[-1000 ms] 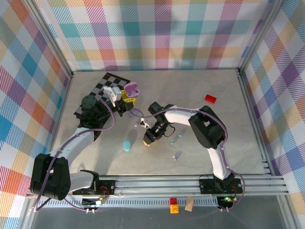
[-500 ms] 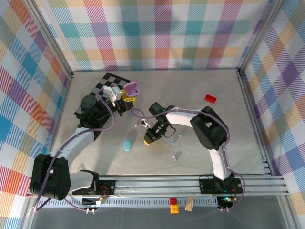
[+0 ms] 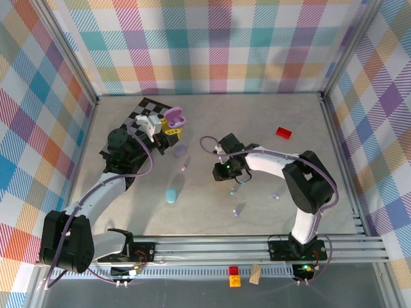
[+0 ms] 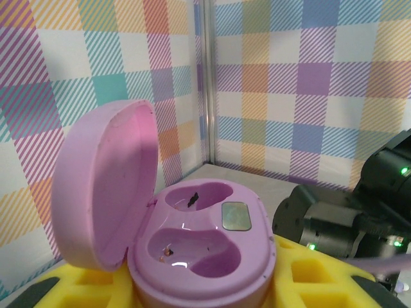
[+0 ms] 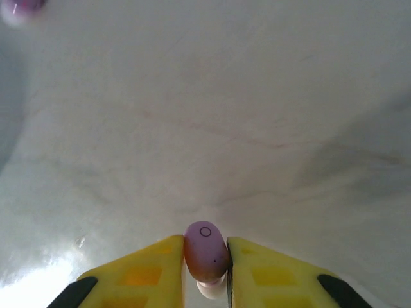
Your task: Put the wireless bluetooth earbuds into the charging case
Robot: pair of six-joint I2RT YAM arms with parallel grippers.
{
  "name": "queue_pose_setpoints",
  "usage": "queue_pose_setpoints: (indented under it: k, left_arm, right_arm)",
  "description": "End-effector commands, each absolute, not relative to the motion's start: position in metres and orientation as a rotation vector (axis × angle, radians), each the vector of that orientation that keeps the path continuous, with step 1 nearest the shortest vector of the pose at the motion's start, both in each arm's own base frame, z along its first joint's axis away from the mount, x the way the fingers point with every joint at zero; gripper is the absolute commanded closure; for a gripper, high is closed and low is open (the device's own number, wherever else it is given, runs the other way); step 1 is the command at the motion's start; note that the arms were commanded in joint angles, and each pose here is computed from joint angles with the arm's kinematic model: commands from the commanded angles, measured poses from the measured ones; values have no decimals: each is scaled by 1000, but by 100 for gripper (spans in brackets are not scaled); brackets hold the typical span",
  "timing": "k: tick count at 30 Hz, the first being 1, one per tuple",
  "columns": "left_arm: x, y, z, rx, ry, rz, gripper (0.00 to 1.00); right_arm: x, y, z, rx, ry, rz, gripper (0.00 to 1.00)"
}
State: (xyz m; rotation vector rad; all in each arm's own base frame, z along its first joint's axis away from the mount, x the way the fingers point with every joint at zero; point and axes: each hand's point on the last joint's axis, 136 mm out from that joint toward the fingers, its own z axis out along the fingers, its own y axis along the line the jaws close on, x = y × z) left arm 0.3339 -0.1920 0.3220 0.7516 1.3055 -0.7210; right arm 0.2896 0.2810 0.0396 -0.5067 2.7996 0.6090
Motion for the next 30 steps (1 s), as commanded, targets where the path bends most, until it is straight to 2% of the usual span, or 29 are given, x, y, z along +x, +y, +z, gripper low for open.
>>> queue_pose_setpoints:
  k: [1, 8, 15, 30]
  left_arm:
    - [336, -187, 334, 752, 1250, -682, 65]
    - [337, -187, 330, 754, 1264, -689, 65]
    - [339, -188, 326, 749, 1270, -702, 65]
    - [338, -191, 325, 752, 1272, -725, 65]
  right_arm:
    - [306, 259, 36, -207, 2782, 437, 79]
    - [306, 245, 25, -63, 2770, 378, 79]
    - [314, 232, 42, -48, 2679, 253, 80]
    - [305, 248, 28, -51, 2731, 350, 80]
